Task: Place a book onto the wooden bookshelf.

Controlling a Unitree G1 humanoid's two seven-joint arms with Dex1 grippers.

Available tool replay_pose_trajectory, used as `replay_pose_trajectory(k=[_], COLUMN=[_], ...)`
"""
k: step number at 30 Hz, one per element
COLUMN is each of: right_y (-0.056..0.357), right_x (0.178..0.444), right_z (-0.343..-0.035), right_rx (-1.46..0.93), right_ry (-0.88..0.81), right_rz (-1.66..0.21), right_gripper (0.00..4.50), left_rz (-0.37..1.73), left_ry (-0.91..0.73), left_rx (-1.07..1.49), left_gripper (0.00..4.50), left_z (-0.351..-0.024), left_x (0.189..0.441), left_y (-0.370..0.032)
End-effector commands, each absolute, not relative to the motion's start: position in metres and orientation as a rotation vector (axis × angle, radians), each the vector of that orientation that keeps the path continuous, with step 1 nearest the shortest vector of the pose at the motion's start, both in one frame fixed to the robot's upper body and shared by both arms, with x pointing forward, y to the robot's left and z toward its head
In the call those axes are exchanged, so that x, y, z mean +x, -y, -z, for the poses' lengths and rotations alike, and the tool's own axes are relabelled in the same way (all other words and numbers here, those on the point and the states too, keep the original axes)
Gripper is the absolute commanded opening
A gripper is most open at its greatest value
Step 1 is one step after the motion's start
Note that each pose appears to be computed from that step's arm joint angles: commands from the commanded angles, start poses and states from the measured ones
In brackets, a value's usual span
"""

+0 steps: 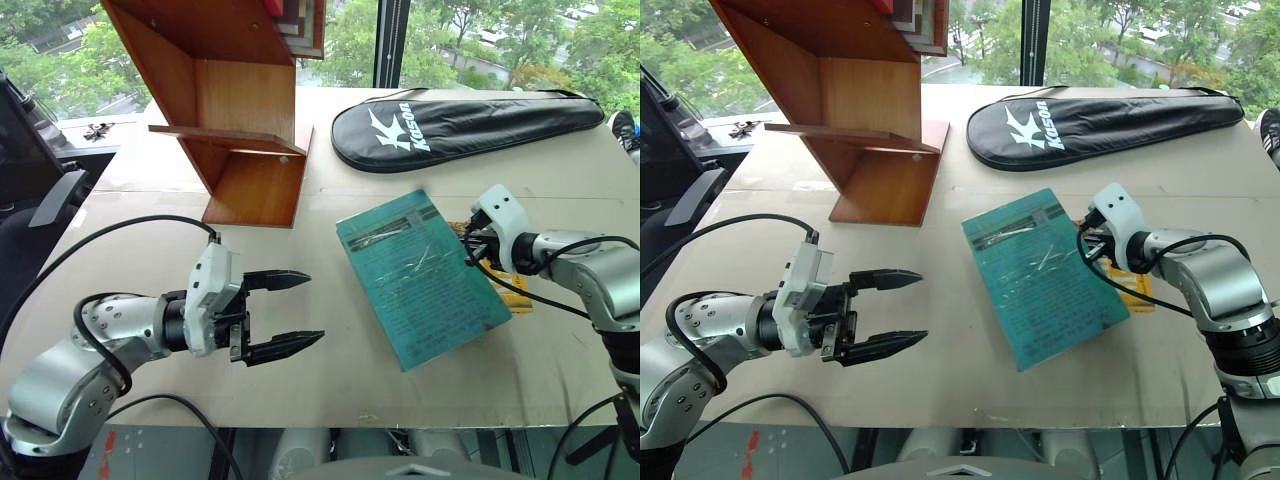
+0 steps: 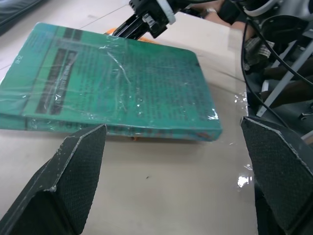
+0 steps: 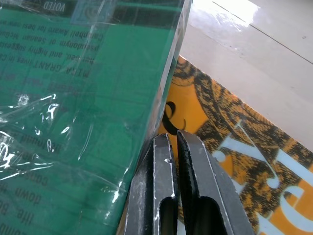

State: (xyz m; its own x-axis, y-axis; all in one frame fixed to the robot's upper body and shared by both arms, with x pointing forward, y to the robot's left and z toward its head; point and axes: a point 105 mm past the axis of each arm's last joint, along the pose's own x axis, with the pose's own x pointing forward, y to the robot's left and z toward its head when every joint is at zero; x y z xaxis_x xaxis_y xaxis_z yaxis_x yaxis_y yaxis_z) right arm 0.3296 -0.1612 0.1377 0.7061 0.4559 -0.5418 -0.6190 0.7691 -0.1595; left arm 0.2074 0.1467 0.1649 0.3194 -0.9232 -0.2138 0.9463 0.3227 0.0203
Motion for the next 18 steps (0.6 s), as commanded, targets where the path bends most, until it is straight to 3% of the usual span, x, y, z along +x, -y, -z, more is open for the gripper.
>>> replay_pose_trajectory(k=[1,3,4,5,9,13,18], right_y=[0.176,0.195,0.208,0.216,0.231,0.229,0.221], right_x=[0.324,0.306,0.289,0.276,0.223,0.209,0.211], right_z=[-0.17,-0.179,-0.181,-0.182,-0.187,-0.204,-0.227], right_rx=[-0.421,-0.403,-0.383,-0.374,-0.325,-0.321,-0.384], right_ry=[-0.248,-0.164,-0.142,-0.126,-0.146,-0.097,0.021], right_rz=[-0.608,-0.658,-0.711,-0.749,-0.967,-1.059,-1.133], right_gripper=[0.05,0.05,0.54,0.75,2.63,4.47,4.47], left_rz=[1.12,1.057,1.05,1.048,1.015,0.948,0.952], left_ry=[-0.207,-0.303,-0.357,-0.393,-0.468,-0.524,-0.639], left_rx=[0.139,0.061,-0.027,-0.087,-0.342,-0.495,-0.628], left_gripper=[4.5,4.5,4.5,4.5,4.5,4.5,4.5], left_z=[-0.158,-0.149,-0.146,-0.144,-0.146,-0.139,-0.125], left_x=[0.217,0.221,0.222,0.223,0.233,0.25,0.257], left_y=[-0.153,-0.157,-0.158,-0.158,-0.156,-0.156,-0.143])
